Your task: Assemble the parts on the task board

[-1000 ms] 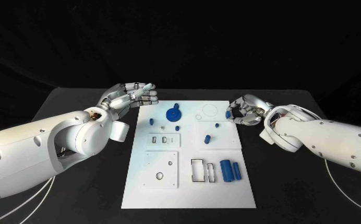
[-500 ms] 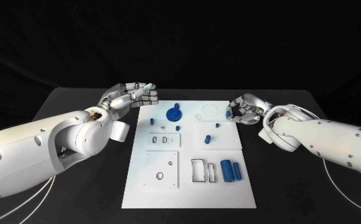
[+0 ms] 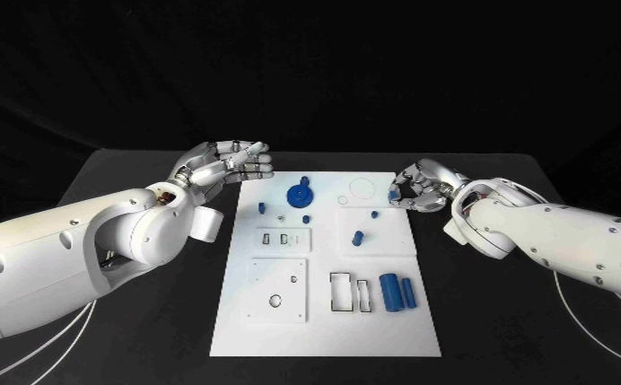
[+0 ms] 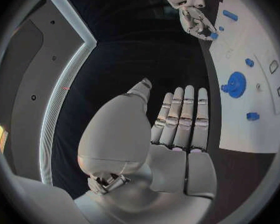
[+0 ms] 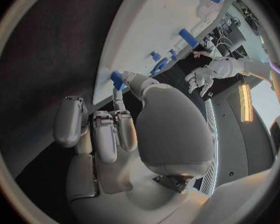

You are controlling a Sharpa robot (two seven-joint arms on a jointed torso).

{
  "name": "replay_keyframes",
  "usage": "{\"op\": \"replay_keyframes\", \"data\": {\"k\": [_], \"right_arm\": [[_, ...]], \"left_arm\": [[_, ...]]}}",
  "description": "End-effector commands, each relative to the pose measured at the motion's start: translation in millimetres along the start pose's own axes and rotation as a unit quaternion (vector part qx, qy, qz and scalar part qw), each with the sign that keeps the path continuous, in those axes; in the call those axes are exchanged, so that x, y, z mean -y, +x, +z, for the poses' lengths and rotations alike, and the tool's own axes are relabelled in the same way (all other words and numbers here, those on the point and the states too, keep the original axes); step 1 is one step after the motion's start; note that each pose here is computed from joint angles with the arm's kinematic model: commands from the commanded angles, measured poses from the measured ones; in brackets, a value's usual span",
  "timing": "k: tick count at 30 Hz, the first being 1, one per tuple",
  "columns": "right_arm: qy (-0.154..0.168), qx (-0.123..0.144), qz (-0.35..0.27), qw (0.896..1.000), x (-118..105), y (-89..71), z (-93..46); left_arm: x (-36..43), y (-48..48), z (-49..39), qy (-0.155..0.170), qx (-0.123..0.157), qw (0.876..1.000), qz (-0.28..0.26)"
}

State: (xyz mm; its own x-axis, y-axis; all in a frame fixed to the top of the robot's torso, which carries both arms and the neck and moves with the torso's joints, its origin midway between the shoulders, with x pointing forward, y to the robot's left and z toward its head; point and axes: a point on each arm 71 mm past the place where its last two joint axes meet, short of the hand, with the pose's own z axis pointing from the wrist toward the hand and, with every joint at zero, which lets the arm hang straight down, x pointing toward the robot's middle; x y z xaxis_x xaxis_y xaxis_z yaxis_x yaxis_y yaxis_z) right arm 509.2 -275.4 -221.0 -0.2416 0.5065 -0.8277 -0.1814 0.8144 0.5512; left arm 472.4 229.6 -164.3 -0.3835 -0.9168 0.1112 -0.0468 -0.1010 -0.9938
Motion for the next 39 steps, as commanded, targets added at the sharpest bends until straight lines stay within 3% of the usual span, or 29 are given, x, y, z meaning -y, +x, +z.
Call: {"op": "replay_keyframes", "data": {"k": [1, 11, 21, 32, 39], "right_arm": [[-0.003, 0.001, -0.003, 1.000, -1, 0.8, 0.2], [-0.004, 0.043, -0.009, 0.999, -5, -3.6, -3.0], [-0.031, 0.045, -0.001, 0.999, -50, 2.4, -13.4], [-0.079, 0.013, -0.010, 0.997, -119, 39.9, -13.3], [-0.088, -0.002, -0.019, 0.996, -146, 63.0, -7.9]], "left_arm": [[1.3, 2.9, 0.3, 0.005, -0.011, 1.000, -0.003], [1.3, 1.2, -0.1, 0.004, -0.010, 1.000, -0.002], [0.8, -2.8, 0.9, 0.004, -0.005, 1.000, 0.000], [-0.6, -4.4, 4.3, 0.004, -0.002, 1.000, 0.001], [-1.6, -4.2, 6.6, 0.004, -0.002, 1.000, 0.001]]}}
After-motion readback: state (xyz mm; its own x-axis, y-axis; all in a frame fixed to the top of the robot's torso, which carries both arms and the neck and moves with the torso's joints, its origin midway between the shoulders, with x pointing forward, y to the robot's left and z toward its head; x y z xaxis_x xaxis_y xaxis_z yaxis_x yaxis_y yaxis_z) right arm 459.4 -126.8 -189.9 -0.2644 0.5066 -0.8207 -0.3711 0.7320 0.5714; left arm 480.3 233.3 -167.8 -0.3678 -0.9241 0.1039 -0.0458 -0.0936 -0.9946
